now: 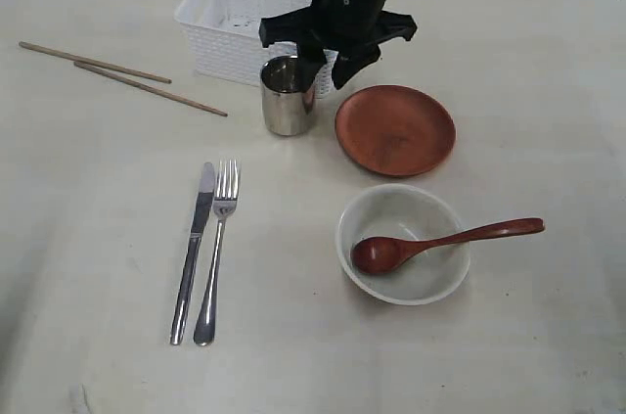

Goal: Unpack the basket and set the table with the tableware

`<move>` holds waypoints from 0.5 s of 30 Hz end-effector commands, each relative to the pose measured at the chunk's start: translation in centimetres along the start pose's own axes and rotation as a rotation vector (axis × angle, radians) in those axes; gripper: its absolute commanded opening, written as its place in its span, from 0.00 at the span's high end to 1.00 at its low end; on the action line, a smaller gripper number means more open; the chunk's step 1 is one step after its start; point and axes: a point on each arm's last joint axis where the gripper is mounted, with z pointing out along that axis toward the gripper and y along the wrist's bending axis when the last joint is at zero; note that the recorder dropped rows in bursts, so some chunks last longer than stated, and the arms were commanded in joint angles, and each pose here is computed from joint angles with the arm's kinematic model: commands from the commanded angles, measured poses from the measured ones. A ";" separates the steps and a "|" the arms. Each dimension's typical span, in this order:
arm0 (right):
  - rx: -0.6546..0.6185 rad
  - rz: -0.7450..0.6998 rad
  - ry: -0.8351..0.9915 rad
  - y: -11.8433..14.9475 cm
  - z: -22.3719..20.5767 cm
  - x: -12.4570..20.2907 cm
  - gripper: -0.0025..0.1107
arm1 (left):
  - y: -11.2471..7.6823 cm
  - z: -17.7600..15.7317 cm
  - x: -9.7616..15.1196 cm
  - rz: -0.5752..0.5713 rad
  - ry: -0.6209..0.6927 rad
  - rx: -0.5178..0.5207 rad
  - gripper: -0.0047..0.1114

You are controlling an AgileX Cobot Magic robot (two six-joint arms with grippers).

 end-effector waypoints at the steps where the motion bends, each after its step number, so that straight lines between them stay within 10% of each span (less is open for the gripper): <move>1: -0.013 0.025 -0.059 0.2 0.9 -0.7 0.60 | 0.0 0.0 0.0 -0.002 -0.013 -0.002 0.96; 15: -0.007 0.055 -0.154 1.8 -0.9 -2.0 0.62 | 0.0 0.0 0.0 -0.002 -0.013 -0.002 0.96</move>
